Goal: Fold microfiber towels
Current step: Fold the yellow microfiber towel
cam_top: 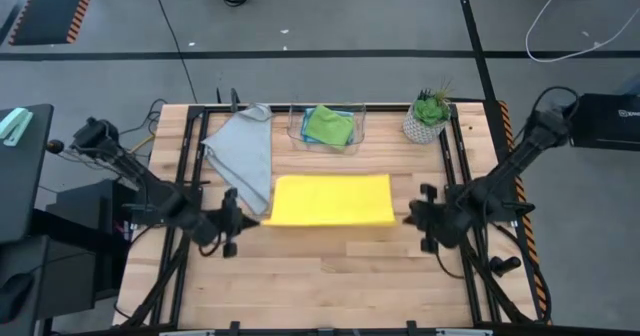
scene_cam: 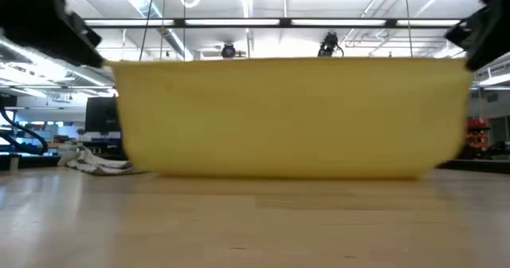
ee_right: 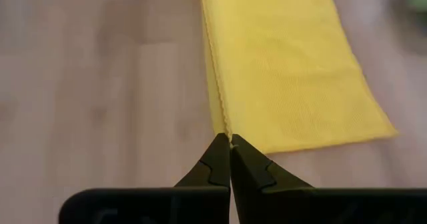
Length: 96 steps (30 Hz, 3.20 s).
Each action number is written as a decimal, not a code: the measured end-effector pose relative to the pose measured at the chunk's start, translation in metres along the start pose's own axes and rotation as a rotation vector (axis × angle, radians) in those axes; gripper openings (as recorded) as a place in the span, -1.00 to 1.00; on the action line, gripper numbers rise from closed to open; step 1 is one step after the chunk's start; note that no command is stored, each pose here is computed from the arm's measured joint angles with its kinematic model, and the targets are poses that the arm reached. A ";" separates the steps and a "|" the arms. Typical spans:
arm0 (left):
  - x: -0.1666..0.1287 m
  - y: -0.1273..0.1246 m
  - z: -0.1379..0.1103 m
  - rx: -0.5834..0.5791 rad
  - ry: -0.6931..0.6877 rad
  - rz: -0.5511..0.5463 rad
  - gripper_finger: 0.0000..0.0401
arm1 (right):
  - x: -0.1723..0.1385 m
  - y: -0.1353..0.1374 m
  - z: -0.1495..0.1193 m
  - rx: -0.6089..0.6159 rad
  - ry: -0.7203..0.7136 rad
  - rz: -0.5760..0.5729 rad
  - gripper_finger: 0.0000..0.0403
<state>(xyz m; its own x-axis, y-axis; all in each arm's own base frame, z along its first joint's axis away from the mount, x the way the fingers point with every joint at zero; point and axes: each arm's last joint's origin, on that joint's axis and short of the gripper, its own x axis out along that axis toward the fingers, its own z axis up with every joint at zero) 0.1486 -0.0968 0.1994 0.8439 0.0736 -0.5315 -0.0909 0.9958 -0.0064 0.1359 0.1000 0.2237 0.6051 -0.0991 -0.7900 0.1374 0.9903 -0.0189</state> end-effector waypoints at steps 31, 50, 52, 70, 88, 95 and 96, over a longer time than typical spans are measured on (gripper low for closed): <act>0.058 0.019 -0.008 -0.345 0.004 0.415 -0.97 | 0.055 -0.005 0.015 0.286 0.090 -0.198 -0.97; 0.070 0.031 -0.009 -0.274 0.098 0.456 -0.36 | 0.066 -0.037 0.029 0.301 0.114 -0.290 -0.31; 0.066 0.031 0.001 -0.253 0.087 0.450 -0.22 | 0.065 -0.040 0.029 0.310 0.115 -0.299 -0.18; 0.078 0.072 0.011 -0.173 0.224 0.149 -0.95 | 0.092 -0.076 0.005 0.547 0.062 -0.055 -0.36; 0.098 0.114 -0.007 -0.100 0.415 0.106 0.05 | 0.087 -0.077 0.016 0.488 -0.005 -0.073 -0.15; 0.103 0.114 -0.007 -0.069 0.399 0.099 -0.34 | 0.087 -0.077 0.016 0.475 -0.005 -0.072 -0.18; 0.103 0.114 -0.007 -0.066 0.399 0.098 -0.42 | 0.087 -0.077 0.016 0.467 -0.004 -0.072 -0.18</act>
<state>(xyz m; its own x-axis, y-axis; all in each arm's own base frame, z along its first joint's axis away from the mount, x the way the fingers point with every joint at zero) 0.2216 0.0240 0.1378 0.5594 0.1285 -0.8189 -0.2053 0.9786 0.0133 0.1901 0.0139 0.1665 0.5842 -0.1671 -0.7942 0.5165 0.8314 0.2051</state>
